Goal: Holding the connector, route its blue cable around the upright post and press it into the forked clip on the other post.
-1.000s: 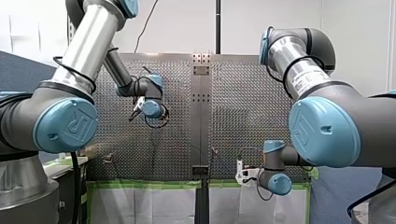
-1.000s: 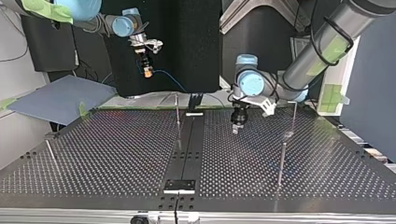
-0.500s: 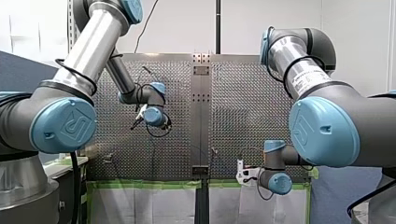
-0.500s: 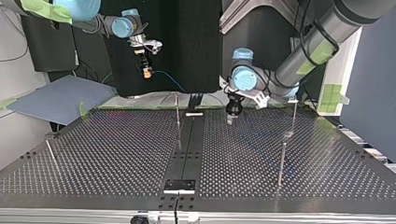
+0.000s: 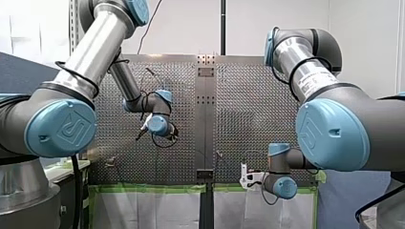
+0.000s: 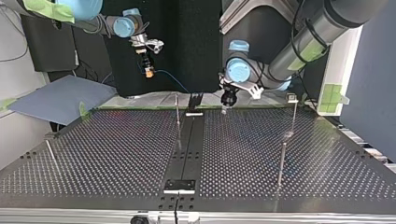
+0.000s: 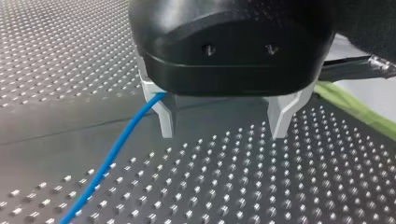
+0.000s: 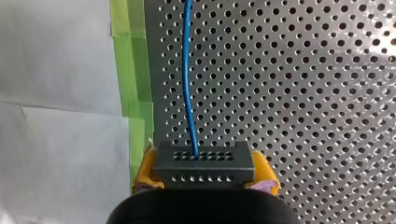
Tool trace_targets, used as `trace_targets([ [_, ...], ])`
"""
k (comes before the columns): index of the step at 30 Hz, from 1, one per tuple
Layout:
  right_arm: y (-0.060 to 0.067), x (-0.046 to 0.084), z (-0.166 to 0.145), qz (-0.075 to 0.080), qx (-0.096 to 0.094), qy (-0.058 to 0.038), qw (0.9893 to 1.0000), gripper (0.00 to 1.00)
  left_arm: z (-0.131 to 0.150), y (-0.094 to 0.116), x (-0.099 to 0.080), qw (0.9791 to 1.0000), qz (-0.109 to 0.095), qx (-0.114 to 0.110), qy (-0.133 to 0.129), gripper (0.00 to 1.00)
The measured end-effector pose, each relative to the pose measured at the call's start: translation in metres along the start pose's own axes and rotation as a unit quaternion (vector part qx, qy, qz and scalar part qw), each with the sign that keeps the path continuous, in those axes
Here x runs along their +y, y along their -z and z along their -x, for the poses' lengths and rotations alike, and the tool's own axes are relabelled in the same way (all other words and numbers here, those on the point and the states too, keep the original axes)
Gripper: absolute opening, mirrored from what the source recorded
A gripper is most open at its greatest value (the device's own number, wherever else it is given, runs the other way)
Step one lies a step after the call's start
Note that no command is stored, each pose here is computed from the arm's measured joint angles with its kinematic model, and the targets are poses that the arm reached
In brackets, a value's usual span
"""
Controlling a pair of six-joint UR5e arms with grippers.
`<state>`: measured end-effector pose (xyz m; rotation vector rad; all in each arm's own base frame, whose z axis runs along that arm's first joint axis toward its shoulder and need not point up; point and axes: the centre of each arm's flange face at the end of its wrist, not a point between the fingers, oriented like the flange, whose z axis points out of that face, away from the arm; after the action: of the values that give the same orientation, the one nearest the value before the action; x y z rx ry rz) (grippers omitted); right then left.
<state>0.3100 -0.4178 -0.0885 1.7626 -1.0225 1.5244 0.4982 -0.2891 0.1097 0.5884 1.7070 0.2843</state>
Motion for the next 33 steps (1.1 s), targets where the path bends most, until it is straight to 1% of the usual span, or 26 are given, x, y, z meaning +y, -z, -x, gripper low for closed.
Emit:
trace_targets([
  [5, 0.000, -0.002, 0.000, -0.002, 0.002, 0.0009, 1.0000, 0.00, -0.012, -0.004, -0.013, 0.9999, -0.003, -0.003, 0.011, 0.97],
  [16, 0.000, -0.006, 0.000, -0.006, 0.003, 0.0026, 1.0000, 0.00, -0.013, -0.006, -0.019, 0.9994, -0.003, -0.014, 0.031, 0.97],
  [25, 0.000, -0.008, 0.000, -0.008, 0.003, 0.0038, 1.0000, 0.00, -0.027, -0.011, -0.047, 0.9990, -0.011, -0.020, 0.039, 0.97],
  [33, 0.000, -0.010, 0.000, -0.010, 0.004, 0.0057, 0.9999, 0.00, -0.042, -0.016, -0.074, 0.9984, -0.023, -0.012, 0.050, 0.97],
])
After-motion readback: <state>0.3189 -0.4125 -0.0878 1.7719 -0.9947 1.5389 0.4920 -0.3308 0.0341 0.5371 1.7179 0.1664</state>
